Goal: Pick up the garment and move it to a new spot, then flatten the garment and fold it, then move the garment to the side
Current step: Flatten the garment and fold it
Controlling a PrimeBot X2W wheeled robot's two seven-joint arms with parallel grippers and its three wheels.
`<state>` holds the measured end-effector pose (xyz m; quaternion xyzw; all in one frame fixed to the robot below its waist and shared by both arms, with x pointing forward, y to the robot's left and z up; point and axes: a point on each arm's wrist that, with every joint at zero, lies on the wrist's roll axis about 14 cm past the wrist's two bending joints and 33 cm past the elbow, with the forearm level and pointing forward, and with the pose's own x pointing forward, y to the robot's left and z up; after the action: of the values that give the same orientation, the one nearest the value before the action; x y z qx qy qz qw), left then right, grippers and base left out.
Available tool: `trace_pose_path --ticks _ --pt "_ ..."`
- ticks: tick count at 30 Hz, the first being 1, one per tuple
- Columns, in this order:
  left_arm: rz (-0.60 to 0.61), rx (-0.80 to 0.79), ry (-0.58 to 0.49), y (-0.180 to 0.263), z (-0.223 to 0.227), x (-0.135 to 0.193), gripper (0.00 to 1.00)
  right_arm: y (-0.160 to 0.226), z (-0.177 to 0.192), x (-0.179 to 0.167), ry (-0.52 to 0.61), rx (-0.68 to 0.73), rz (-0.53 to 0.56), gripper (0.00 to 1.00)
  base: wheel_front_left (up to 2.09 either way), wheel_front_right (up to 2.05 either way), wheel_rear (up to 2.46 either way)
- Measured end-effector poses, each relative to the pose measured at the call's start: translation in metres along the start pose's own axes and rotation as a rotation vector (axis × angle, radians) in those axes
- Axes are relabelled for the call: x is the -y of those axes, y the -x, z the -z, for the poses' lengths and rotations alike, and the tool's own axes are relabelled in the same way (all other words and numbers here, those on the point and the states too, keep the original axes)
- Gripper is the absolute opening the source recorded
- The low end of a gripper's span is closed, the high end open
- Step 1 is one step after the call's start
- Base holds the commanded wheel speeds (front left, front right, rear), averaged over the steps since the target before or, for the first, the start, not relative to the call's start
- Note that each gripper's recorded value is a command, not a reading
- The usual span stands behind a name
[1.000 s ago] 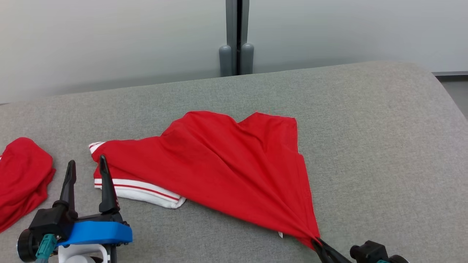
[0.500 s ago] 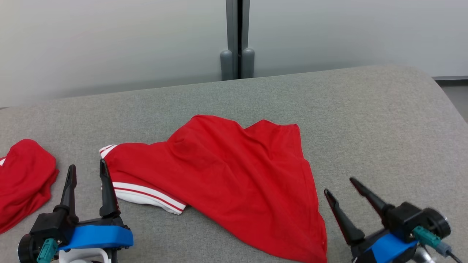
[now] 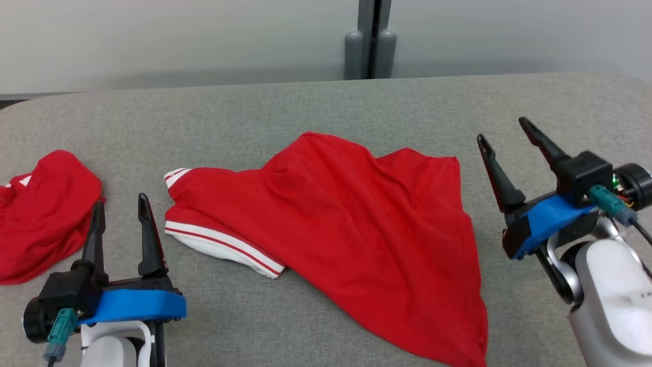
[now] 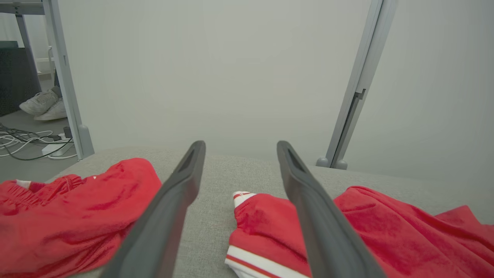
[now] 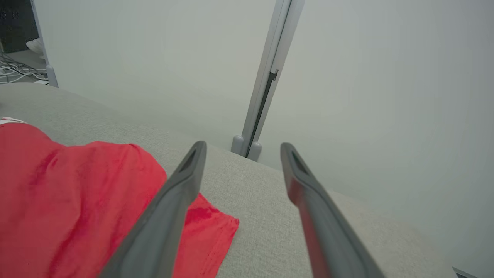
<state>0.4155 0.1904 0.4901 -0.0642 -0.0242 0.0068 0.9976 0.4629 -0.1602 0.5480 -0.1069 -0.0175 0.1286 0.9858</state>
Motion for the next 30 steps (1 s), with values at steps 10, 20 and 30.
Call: trace_pose_path --ticks 10,20,30 --pt "-0.065 -0.021 0.007 -0.004 0.008 -0.023 1.00 -0.058 0.074 0.003 -0.028 -0.212 -0.007 1.00 0.00 0.00 0.00" --pt "-0.120 -0.042 0.000 0.000 0.014 -0.042 1.00 -0.069 0.151 -0.015 -0.082 -0.444 -0.034 1.00 0.00 0.00 0.00" --pt "-0.141 -0.047 0.002 0.003 0.015 -0.047 1.00 -0.066 0.174 -0.044 -0.167 -0.516 -0.061 0.00 0.00 0.00 0.00"
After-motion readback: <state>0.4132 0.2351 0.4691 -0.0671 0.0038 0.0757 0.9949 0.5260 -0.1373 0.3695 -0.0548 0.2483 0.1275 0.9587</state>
